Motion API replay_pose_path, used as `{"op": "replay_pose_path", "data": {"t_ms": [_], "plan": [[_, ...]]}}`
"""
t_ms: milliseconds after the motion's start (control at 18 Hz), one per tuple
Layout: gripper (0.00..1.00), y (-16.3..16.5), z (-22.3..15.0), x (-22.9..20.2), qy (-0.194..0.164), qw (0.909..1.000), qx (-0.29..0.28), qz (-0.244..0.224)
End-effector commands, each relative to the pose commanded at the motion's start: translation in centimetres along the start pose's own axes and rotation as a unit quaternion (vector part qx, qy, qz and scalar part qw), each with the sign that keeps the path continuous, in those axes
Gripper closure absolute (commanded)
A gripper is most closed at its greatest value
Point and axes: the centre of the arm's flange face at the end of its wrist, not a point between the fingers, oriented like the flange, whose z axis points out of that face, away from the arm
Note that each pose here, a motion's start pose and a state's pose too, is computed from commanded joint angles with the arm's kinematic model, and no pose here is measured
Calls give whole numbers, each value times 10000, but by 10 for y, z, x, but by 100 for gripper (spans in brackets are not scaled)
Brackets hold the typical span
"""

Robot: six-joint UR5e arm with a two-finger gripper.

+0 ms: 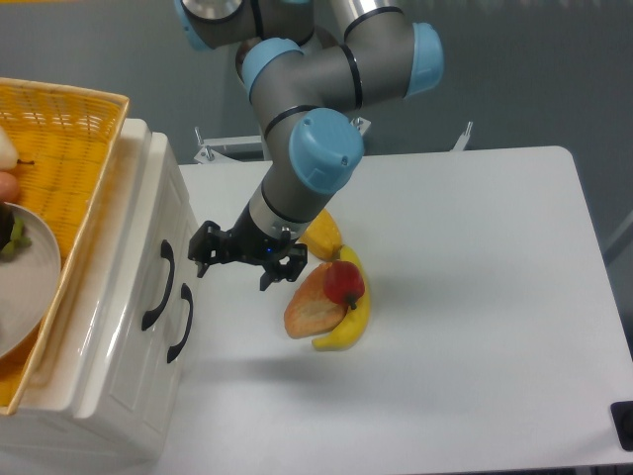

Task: Slide the top white drawer open
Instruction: 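Swing the gripper over the fruit toward the upper drawer's black handle, then lower the open gripper onto the upper drawer's black handle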

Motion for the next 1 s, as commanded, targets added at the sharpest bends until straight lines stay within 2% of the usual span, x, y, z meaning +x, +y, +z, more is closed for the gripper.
{"op": "replay_pose_path", "data": {"t_ms": [278, 1000], "plan": [[7, -1, 8, 18, 100, 9999, -26, 135], [15, -2, 16, 29, 166, 9996, -67, 224]]}}
